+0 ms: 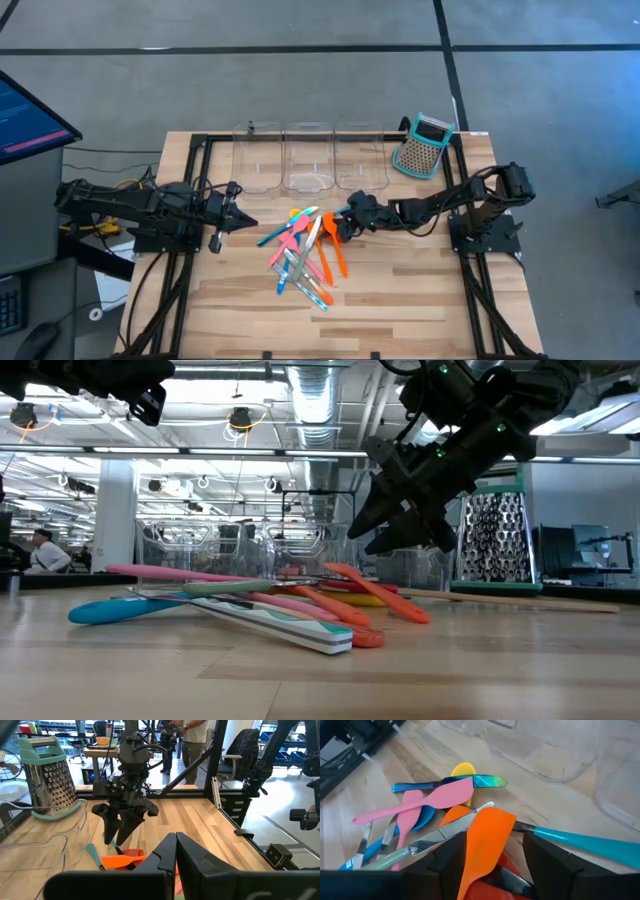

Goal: Pick & Place Kitchen Items
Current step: Put the right orange spatula into the left transparent bin

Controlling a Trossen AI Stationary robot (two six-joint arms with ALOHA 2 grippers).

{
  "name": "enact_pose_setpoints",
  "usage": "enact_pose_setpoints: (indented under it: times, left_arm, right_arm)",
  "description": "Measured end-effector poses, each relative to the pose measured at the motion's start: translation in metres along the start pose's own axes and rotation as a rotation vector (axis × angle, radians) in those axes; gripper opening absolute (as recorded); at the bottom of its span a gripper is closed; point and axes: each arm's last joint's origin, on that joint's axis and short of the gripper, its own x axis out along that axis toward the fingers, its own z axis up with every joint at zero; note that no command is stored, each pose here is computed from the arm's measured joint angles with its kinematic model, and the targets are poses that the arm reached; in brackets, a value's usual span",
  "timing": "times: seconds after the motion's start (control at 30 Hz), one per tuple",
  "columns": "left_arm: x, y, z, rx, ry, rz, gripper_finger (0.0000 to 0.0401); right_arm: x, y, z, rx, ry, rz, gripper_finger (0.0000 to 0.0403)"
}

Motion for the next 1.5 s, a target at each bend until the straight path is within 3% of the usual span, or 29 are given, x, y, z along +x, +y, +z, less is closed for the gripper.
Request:
enact_pose_setpoints:
  times: [0.27,0.57,1.2,1.5]
  left_arm:
    - [0.000,0.000,0.000,0.000,0.000,0.000,0.0003]
    - [0.000,0.000,0.000,0.000,0.004,0.000,0.0003]
    - [0.001,0.000,-0.001,0.000,0.010,0.000,0.0003]
    - [0.001,0.000,-0.001,0.000,0.010,0.000,0.0003]
  right_arm:
    - [-0.001,0.001,-0.001,0.028,-0.040,-0.036,0.0192]
    - [0.022,0.002,-0.025,0.022,-0.012,-0.052,0.0182]
    - [0.029,-0.003,-0.012,0.030,0.061,0.028,0.0174]
    - [0.029,-0.002,-0.011,0.011,0.054,0.043,0.0128]
